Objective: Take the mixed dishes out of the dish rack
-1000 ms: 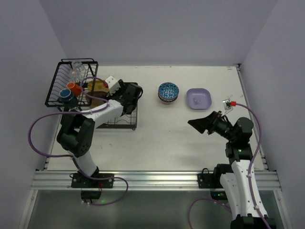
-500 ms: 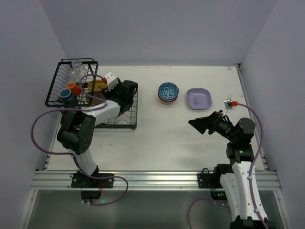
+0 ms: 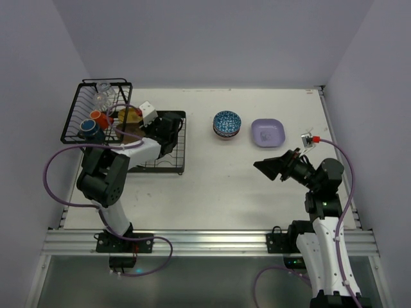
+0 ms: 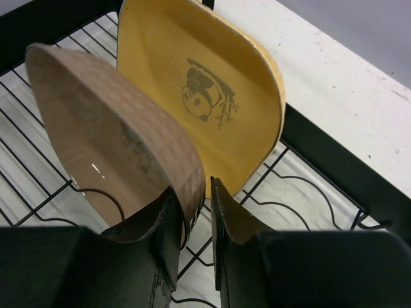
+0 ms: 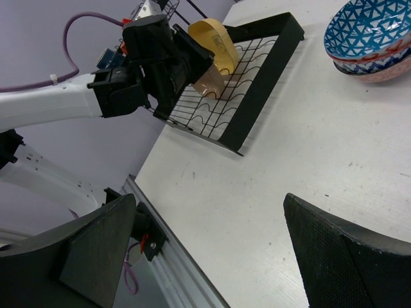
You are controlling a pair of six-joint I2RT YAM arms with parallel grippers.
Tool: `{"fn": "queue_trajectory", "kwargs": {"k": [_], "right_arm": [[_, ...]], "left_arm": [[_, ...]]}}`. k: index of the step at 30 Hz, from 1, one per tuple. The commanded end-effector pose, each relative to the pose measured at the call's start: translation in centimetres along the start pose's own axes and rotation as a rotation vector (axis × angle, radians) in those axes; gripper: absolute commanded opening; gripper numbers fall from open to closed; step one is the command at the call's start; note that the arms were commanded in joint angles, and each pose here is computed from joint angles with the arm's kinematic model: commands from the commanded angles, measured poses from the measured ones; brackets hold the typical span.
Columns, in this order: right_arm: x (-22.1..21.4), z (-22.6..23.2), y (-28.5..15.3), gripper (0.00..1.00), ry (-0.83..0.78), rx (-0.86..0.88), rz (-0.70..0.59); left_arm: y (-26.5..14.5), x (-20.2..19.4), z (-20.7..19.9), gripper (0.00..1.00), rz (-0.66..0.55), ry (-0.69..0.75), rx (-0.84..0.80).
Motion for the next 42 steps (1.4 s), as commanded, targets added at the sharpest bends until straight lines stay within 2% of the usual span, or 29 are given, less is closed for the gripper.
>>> {"fn": "queue_trajectory", "kwargs": {"k": [1, 6, 9, 16, 30, 35, 40, 42], "right_arm": [[0.6, 1.3, -0.1, 0.99, -0.047, 0.030, 0.004], [0.6, 1.2, -0.2, 0.99, -0.048, 0.029, 0.001], [0.5, 1.2, -0.2, 0.99, -0.046, 0.027, 0.001], [0.3, 1.1, -0.3, 0.99, -0.032, 0.016, 0.003], [0.1, 1.0, -0.4, 0.99, -0.037, 0.013, 0.001], [0.2, 1.0, -0.3, 0.99, -0.034, 0.013, 0.006], [0.3, 1.0, -0.2, 0.99, -0.032, 0.015, 0.001], [0.4, 1.0, -0.2, 0.99, -0.030, 0.014, 0.002]], "left_arm": [[0.1, 0.6, 0.7, 0.24, -0.029, -0.082, 0.037], [-0.2, 0.9, 1.2, 0.12, -0.033, -0.112, 0.038], [-0.4, 1.3, 1.4, 0.00, -0.040, -0.124, 0.036], [-0.8, 2.7, 1.9, 0.00, -0.071, -0.158, 0.022], [-2.1, 7.0, 2.3, 0.00, -0.262, -0.235, -0.118], [-2.9, 7.9, 2.4, 0.00, -0.326, -0.227, -0.158], [-4.7, 7.7, 1.9, 0.00, -0.334, -0.210, -0.182], [-6.3, 7.7, 1.0, 0.00, -0.344, -0.177, -0.242]]}}
Point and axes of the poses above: each gripper's point midway between its finger pads, its own y axis out along the fingers, its own z axis along the line the jaws close on, x = y × z, the point moved 7 cm from there along -y, back along the fingers, and after that the axes turned 14 degrees about y, right-handed, at the moved point
